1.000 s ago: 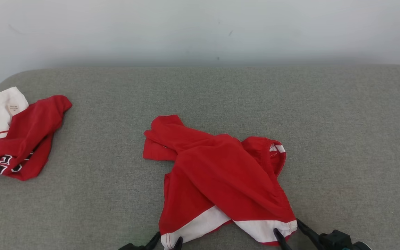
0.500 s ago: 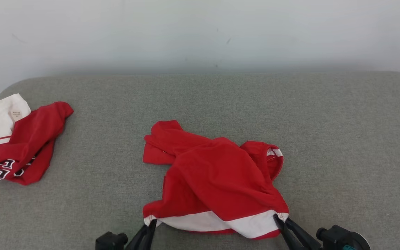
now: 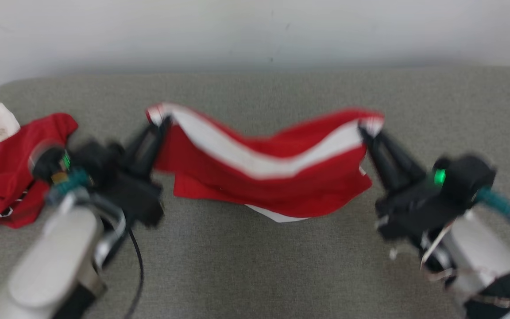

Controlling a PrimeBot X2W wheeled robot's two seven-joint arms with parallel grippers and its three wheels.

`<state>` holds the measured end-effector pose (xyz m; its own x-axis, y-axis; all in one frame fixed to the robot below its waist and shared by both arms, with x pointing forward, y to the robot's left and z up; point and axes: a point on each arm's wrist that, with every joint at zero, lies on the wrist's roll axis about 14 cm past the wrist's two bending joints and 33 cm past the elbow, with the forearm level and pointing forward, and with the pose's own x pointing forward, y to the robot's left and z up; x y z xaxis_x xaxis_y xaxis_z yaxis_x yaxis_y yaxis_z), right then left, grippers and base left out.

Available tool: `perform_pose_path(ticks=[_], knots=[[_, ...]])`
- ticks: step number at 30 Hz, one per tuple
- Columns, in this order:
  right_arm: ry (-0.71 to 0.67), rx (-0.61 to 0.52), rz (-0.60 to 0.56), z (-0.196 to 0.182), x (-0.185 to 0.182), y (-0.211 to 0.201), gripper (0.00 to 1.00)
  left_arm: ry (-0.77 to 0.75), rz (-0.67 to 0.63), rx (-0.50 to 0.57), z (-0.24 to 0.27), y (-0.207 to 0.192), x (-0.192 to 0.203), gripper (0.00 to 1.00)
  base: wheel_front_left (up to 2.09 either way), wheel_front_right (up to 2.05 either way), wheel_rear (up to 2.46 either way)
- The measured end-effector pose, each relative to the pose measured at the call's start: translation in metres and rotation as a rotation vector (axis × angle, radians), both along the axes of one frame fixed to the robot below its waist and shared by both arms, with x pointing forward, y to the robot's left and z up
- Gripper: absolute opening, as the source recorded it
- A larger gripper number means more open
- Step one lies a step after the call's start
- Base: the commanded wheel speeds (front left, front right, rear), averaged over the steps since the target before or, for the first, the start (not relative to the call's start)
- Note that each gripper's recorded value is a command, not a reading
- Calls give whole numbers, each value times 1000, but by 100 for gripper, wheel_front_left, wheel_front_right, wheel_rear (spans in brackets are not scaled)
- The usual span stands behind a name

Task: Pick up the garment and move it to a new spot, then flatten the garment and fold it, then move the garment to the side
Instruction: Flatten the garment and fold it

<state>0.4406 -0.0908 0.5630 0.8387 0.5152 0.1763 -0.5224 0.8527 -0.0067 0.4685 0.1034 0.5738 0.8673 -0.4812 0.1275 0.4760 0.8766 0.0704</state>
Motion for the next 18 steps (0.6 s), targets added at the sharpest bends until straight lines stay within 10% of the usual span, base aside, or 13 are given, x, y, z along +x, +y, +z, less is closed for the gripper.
perform_pose_path(ticks=[18], knots=[[-215,115,-92,154,207,-31,0,-241,-19,-35,171,-10,196,0,0,0,0]])
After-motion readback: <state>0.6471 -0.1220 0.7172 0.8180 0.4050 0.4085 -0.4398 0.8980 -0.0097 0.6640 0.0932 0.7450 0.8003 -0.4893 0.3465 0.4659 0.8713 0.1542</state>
